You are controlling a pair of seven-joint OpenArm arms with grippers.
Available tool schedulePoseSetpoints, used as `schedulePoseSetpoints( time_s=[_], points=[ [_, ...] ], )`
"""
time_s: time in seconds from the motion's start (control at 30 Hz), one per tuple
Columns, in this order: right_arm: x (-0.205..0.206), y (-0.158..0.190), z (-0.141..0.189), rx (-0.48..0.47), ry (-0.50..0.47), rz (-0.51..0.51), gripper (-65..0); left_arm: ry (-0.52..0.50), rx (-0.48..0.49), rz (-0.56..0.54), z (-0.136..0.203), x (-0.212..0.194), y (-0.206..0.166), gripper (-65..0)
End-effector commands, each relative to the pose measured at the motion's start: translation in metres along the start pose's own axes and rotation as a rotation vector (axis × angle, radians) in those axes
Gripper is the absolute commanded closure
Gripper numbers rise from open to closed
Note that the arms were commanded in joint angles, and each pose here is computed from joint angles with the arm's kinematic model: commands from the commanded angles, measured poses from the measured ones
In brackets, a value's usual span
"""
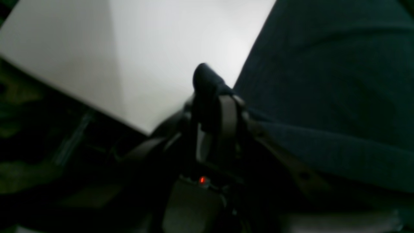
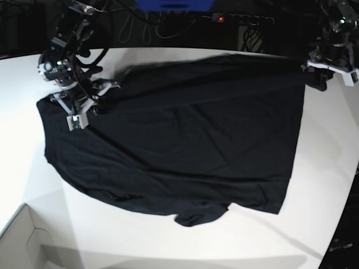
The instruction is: Layout the t-shirt on the table in an organized manner, then fold the t-shirt properly
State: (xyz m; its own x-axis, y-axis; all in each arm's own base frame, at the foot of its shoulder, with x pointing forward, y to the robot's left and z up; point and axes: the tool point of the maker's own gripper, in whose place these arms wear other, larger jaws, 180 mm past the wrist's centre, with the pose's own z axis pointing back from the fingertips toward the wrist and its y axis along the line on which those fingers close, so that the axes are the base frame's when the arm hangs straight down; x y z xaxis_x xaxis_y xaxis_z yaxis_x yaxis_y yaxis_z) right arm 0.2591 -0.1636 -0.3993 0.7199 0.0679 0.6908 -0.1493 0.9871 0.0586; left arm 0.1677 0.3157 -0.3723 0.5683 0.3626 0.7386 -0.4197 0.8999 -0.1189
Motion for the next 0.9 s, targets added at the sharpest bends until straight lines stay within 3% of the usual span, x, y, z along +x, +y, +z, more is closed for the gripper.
schedulePoseSetpoints(
  time_s=[0.0, 0.47, 0.77, 0.87],
  points=[
    [0.014, -0.002, 0.002, -0.004, -0.047, 0.008, 0.0, -0.039, 0.001, -0.008, 0.001, 0.012, 0.001, -12.6],
    [0.014, -0.015, 0.006, -0.03, -0.045, 0.028, 0.0, -0.034, -0.022, -0.012, 0.0, 0.01, -0.008, -13.3],
    [0.013, -0.022, 0.007, -0.042, -0.034, 0.041, 0.0, 0.031, -0.003, -0.033, 0.012, -0.013, 0.003, -13.5],
    [0.011, -0.021, 0.008, -0.04, -0.031, 0.04, 0.0, 0.042, -0.044, -0.069, 0.014, -0.018, -0.003, -18.8]
  ],
)
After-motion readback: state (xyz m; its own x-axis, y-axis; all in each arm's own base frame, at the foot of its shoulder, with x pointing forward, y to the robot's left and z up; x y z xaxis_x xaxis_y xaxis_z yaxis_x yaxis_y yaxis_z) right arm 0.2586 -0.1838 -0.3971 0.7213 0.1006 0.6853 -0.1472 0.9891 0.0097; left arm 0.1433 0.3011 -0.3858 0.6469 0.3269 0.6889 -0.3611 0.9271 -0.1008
